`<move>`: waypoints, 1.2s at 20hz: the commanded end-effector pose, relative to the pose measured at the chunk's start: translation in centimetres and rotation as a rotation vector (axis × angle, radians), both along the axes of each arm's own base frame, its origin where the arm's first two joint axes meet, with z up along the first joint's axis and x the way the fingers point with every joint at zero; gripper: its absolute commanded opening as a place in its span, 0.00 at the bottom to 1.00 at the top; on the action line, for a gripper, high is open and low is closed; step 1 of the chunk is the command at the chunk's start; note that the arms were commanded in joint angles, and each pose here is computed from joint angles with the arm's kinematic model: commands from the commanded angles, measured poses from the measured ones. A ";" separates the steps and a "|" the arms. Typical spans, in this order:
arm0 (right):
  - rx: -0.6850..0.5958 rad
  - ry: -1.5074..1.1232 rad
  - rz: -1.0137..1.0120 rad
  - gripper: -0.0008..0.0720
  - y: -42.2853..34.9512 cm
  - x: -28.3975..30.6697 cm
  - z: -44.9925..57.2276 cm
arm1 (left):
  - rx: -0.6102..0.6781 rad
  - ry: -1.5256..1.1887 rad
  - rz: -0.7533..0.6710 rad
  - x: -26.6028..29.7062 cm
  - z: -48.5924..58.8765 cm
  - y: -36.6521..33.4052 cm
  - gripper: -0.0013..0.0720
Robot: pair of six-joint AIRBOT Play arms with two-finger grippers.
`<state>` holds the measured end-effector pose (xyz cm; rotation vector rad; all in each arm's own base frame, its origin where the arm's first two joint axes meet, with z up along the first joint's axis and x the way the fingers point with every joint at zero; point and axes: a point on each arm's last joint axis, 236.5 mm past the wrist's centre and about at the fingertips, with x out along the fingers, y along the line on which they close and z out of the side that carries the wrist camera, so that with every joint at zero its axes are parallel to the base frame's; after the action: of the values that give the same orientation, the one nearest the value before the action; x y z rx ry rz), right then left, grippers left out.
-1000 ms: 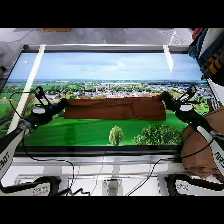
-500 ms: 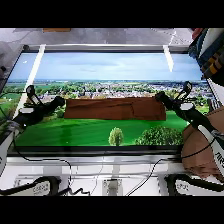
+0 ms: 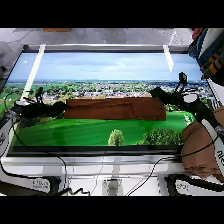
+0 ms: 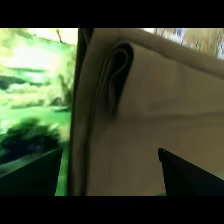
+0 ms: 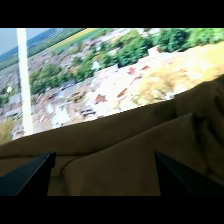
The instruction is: Fold the clothes and pants, and hang the long-sleeved shirts on hangers.
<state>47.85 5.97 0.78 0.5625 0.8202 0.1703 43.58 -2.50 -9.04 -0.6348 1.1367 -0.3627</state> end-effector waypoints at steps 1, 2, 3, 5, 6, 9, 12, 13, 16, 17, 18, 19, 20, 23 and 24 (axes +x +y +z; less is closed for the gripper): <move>0.035 0.034 0.144 0.95 3.3 -1.2 1.9 | -0.017 0.055 -0.082 -0.3 -1.7 -1.4 0.95; 0.037 0.028 0.171 0.95 4.2 -1.2 2.6 | -0.017 0.058 -0.098 -0.4 -1.8 -2.1 0.95; 0.035 0.018 0.194 0.95 5.1 -1.2 3.1 | -0.006 0.055 -0.117 -0.4 -2.0 -2.6 0.95; 0.011 -0.018 0.259 0.94 7.3 -1.2 4.0 | 0.023 0.050 -0.156 -0.5 -2.2 -3.7 0.72; -0.004 -0.036 0.298 0.85 8.5 -1.4 4.2 | 0.034 0.036 -0.172 -0.3 -2.3 -4.2 0.53; -0.067 -0.090 0.332 0.12 10.8 -1.1 4.4 | 0.038 -0.020 -0.237 0.6 -0.3 -5.2 0.03; -0.097 -0.174 0.285 0.03 11.3 0.5 5.5 | 0.065 -0.048 -0.363 0.2 4.3 -5.3 0.03; -0.083 -0.170 0.280 0.03 11.7 0.6 5.4 | 0.074 -0.015 -0.380 -0.7 6.0 -5.1 0.03; -0.040 -0.082 0.351 0.03 14.5 -0.6 3.5 | 0.116 -0.013 -0.407 -2.8 10.6 -4.7 0.03; -0.025 -0.042 0.387 0.03 15.8 -1.1 2.6 | 0.127 -0.046 -0.413 -3.2 12.3 -4.8 0.03; -0.015 -0.004 0.432 0.03 17.3 -1.7 1.6 | 0.141 -0.082 -0.412 -3.5 13.9 -4.9 0.03; -0.009 0.032 0.483 0.03 19.0 -2.4 0.6 | 0.154 -0.123 -0.409 -3.7 15.5 -5.0 0.03; -0.002 0.065 0.531 0.03 20.7 -3.1 -0.4 | 0.169 -0.157 -0.407 -3.9 16.9 -5.0 0.03; 0.022 0.173 0.657 0.03 26.4 -5.9 -3.4 | 0.215 -0.266 -0.384 -4.4 20.8 -5.0 0.03; 0.024 0.196 0.689 0.03 28.2 -6.8 -4.4 | 0.229 -0.302 -0.373 -4.5 22.0 -4.9 0.03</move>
<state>44.07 29.38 -0.87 0.3262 1.0587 0.6760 39.75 -7.51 9.48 -0.2005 1.0729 -0.6347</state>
